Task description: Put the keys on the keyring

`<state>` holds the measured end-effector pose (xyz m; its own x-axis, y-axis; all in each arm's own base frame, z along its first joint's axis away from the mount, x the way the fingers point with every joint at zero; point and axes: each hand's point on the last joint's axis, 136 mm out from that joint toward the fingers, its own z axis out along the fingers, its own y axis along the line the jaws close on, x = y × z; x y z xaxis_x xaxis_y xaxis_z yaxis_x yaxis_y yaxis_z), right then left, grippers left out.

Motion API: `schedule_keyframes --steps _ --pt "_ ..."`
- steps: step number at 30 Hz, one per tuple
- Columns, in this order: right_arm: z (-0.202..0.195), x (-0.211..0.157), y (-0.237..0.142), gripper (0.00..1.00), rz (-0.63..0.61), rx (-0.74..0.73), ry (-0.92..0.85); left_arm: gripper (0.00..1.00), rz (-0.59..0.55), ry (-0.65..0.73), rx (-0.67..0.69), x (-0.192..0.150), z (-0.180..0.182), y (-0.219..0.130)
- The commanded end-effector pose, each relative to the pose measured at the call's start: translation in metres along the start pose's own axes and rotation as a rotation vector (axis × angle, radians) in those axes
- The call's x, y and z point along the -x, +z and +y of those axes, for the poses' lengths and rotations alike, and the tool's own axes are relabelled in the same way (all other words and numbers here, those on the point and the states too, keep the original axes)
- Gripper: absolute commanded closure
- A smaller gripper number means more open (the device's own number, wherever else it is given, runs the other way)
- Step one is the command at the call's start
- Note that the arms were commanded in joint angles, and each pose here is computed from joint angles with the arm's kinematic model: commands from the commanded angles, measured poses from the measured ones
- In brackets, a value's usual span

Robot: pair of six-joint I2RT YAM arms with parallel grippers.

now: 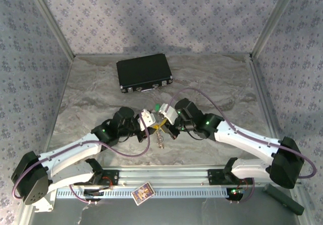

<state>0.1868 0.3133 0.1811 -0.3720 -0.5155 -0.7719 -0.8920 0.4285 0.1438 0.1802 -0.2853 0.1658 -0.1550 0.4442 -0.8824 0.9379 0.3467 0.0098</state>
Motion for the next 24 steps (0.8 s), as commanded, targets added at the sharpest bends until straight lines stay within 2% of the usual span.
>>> schedule_keyframes --steps 1,10,24 --pt "-0.002 0.013 -0.002 1.00 -0.011 -0.004 -0.012 1.00 -0.049 0.019 -0.035 0.018 -0.007 -0.002" --pt "-0.028 0.008 0.000 1.00 0.032 -0.122 0.108 1.00 -0.063 0.053 -0.021 0.017 -0.005 -0.004" --pt "-0.027 0.009 0.002 1.00 0.047 -0.056 0.238 1.00 -0.073 0.112 0.000 0.015 -0.005 -0.004"
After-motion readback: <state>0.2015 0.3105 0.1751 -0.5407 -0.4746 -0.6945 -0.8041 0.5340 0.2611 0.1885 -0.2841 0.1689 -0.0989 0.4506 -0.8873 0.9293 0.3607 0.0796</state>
